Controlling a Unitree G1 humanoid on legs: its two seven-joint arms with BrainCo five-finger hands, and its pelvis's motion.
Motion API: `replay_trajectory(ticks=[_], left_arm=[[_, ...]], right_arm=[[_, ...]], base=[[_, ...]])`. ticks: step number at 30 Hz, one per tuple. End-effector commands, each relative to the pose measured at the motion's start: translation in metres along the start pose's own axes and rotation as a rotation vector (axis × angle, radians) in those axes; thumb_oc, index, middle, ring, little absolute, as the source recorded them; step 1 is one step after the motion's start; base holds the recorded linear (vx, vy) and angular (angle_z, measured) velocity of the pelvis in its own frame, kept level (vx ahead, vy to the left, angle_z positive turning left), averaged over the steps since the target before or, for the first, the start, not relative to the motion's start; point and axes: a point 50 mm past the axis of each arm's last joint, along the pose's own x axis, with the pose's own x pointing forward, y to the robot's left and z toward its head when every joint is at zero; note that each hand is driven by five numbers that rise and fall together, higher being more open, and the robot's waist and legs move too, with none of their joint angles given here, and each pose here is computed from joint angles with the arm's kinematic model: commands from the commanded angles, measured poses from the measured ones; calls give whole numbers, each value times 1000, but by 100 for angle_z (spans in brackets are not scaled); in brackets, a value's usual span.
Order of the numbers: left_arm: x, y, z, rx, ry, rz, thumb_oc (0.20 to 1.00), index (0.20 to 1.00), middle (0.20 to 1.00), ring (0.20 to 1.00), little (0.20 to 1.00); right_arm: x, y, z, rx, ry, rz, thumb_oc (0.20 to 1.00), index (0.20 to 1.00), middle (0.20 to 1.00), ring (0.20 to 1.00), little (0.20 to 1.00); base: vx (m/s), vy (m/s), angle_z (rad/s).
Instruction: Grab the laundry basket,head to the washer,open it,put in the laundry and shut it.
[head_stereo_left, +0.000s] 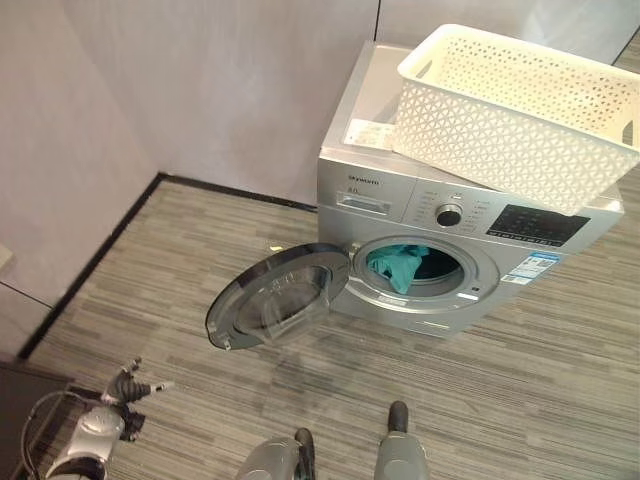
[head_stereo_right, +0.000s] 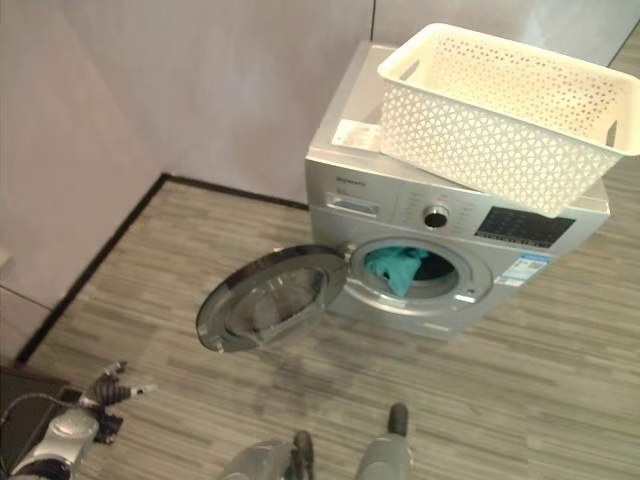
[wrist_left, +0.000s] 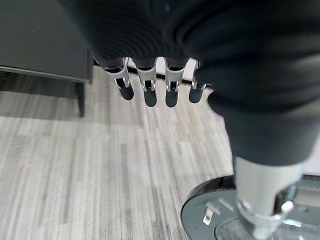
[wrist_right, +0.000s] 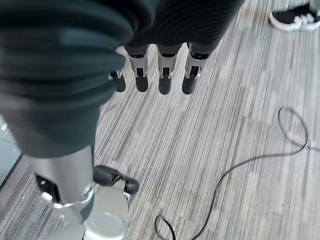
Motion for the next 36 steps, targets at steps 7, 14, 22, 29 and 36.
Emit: replay_trajectory(ticks=[7,14,22,29,36], left_arm=[[4,97,63,190,-132,336,1000,1000,1000,1000,1000],[-1,142,110,214,-205,486,1000,1000,1000,1000,1000],[8,117,129,269,-245,424,1000,1000,1000,1000,1000],[19,66,151,308,-326,297,1000,1000,1000,1000,1000],[15,11,198,396,-521,170,1000,1000,1000,1000,1000]], right_arm=[[2,-4,24,9,-85,20,1000,1000,1000,1000,1000],[3,0,28,50,-88,40,1000,1000,1000,1000,1000],[6,8,36,58,-94,50,1000,1000,1000,1000,1000],[6,7,48,43,-130,46,1000,1000,1000,1000,1000],[6,2,52,18,-140,23,1000,1000,1000,1000,1000]], base=[[-101,126,-40],[30,-39,1],[24,18,18],[-23,11,-2],[-19,-34,-6]])
